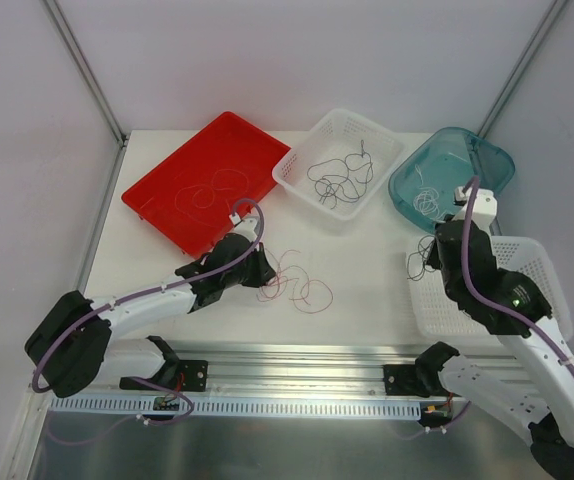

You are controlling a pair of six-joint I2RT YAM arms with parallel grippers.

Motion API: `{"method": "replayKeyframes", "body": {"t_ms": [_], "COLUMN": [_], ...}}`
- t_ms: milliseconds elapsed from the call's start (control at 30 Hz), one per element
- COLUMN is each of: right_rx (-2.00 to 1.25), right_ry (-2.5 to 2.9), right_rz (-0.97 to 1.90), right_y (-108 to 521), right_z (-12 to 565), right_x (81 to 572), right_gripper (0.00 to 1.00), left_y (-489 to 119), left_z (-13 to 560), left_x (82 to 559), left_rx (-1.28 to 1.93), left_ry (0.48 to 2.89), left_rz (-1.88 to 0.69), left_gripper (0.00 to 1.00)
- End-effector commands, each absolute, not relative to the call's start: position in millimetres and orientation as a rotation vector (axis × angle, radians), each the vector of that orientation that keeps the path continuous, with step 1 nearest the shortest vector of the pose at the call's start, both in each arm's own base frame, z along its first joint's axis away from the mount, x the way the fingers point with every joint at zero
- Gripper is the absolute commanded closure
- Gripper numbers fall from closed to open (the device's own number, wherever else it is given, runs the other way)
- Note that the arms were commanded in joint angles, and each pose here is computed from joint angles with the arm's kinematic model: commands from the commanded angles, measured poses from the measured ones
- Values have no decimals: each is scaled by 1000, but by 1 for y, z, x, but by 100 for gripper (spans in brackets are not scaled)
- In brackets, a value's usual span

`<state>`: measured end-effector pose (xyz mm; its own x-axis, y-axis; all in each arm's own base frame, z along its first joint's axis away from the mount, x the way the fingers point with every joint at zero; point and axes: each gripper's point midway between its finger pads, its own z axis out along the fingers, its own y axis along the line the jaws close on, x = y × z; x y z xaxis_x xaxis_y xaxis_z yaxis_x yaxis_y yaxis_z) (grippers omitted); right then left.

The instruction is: Untangle the cables

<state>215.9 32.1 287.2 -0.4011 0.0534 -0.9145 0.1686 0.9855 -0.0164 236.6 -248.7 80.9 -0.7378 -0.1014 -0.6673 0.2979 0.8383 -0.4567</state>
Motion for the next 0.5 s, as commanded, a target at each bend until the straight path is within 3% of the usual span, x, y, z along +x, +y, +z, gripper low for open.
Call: {"method": "replayKeyframes", "body": {"t_ms": [0, 333, 433, 467], "right_rx": [266, 607, 693, 708], "right_ry": [1962, 2143, 2187, 2183], "right_rz": [-91, -328, -335, -324], "right_y": [14, -53, -59, -58], "right_z": [294, 229, 210, 209], "right_x": [208, 189, 187, 187], "right_gripper": [99, 99, 80, 57], "left_y": [-257, -262, -261, -261], "left_z": [103, 102, 102, 103], "left_x": [236, 232, 231, 230], "left_rx": [154, 175, 180, 181], "left_ry": [2263, 2280, 2281, 2280], "left_rz": [-792, -819, -823, -825], "left_gripper": [100, 100, 100, 100]}}
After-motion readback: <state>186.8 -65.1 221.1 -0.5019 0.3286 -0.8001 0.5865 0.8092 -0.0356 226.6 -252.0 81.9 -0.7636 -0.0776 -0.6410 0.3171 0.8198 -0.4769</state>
